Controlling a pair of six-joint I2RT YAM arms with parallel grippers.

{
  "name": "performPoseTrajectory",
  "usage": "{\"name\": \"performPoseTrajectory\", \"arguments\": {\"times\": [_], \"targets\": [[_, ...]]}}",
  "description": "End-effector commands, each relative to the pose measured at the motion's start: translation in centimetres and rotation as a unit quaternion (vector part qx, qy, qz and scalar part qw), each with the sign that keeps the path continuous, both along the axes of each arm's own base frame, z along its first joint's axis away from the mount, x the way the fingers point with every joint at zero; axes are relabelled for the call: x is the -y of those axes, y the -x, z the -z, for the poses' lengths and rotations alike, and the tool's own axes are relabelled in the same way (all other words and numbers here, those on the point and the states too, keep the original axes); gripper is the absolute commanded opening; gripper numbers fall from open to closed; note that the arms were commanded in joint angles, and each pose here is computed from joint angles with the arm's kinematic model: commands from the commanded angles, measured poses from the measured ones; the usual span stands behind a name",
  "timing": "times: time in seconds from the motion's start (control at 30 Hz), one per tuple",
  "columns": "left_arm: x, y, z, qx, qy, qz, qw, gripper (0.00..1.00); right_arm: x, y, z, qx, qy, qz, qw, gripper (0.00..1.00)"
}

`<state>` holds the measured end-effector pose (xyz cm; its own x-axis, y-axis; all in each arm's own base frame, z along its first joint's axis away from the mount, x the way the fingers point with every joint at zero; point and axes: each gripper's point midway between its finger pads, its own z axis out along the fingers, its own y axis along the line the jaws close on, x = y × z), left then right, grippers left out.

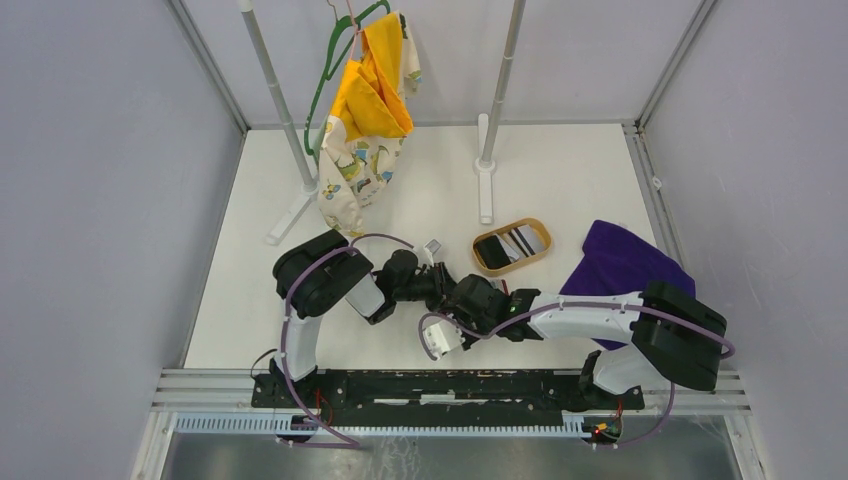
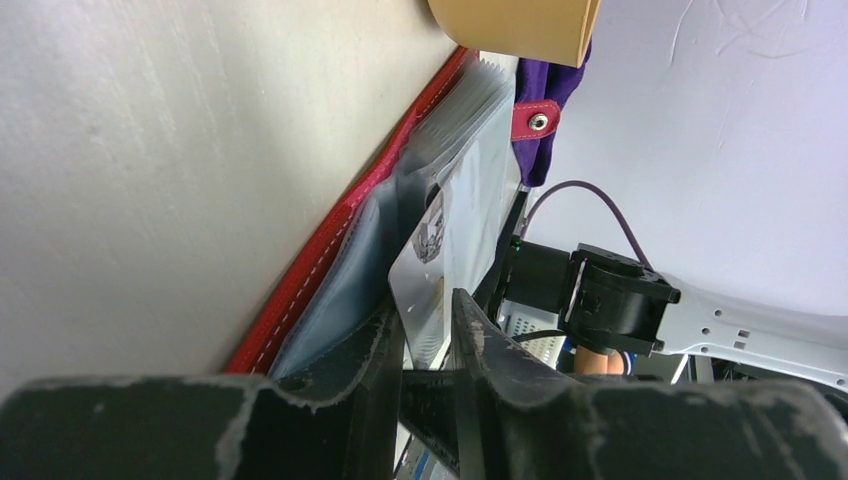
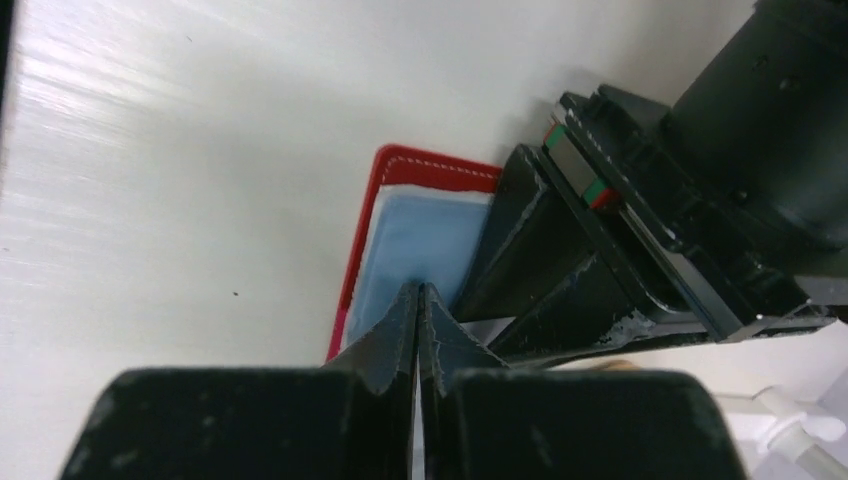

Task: Put the credit cards into the card holder
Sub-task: Insert the credit card into the card holder.

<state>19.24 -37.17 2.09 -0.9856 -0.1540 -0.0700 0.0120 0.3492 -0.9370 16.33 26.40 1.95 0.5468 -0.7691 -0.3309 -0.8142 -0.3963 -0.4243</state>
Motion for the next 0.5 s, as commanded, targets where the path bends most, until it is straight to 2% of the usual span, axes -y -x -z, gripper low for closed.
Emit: {"name": "performPoseTrajectory", "arguments": {"times": [0.0,0.27,0.47], "targets": [[0.2,0.6,0.4,0.026,-0.010,0.024,0.999,0.32,1.4,-1.8,-0.8,0.050,0.031,0.017,0.998,0.02],[0.3,0.3,0.2,0.033,-0.015,0.024,0.999,0.36,3.2,-1.9,-0.8,0.023,0.044,0.020,0.999,0.01],[0.3,0.1,-0.1,0.041,-0.018,0.020,0.999,0.37,2.6,-1.1,-2.0,-0.029,0.000,0.011,1.000,0.02]]}}
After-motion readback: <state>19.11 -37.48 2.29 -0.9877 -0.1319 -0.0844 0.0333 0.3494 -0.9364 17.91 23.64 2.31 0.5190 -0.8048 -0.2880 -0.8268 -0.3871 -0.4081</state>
